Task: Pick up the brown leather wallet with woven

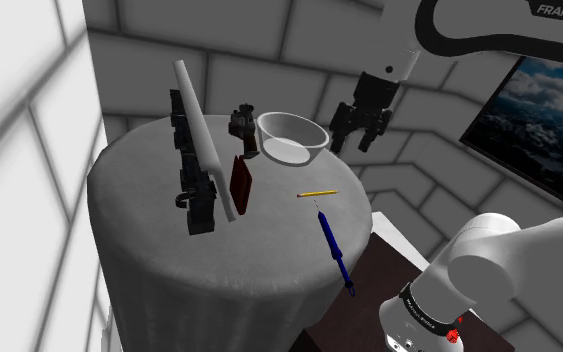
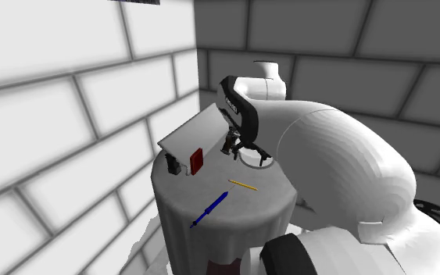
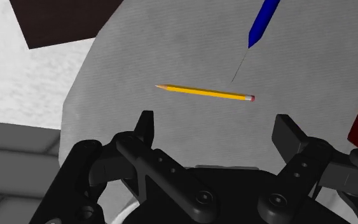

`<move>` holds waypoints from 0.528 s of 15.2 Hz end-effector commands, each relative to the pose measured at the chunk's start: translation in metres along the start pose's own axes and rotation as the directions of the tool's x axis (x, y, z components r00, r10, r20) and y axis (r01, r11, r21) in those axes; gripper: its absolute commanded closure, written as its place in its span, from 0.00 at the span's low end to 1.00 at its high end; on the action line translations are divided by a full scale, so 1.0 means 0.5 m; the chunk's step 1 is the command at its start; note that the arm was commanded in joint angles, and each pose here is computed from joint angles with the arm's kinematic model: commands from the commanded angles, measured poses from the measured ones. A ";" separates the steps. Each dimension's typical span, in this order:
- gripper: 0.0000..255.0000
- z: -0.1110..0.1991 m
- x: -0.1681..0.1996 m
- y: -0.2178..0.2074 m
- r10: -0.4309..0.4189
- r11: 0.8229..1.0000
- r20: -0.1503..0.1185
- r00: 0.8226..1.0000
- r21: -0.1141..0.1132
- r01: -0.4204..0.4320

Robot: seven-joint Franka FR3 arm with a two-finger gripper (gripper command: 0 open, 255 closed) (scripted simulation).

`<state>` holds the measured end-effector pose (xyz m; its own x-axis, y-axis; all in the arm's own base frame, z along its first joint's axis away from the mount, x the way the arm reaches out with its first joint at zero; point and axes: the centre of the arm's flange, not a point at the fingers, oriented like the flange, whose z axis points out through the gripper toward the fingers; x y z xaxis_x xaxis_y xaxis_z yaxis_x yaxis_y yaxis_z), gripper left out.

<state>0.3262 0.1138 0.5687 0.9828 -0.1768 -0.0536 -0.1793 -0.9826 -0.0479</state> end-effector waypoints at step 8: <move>0.00 0.016 0.056 -0.203 0.075 0.995 -0.069 0.995 0.067 -0.071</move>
<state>0.3646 0.1982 0.5618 0.9698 -0.2437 0.0053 -0.2419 -0.9649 -0.1019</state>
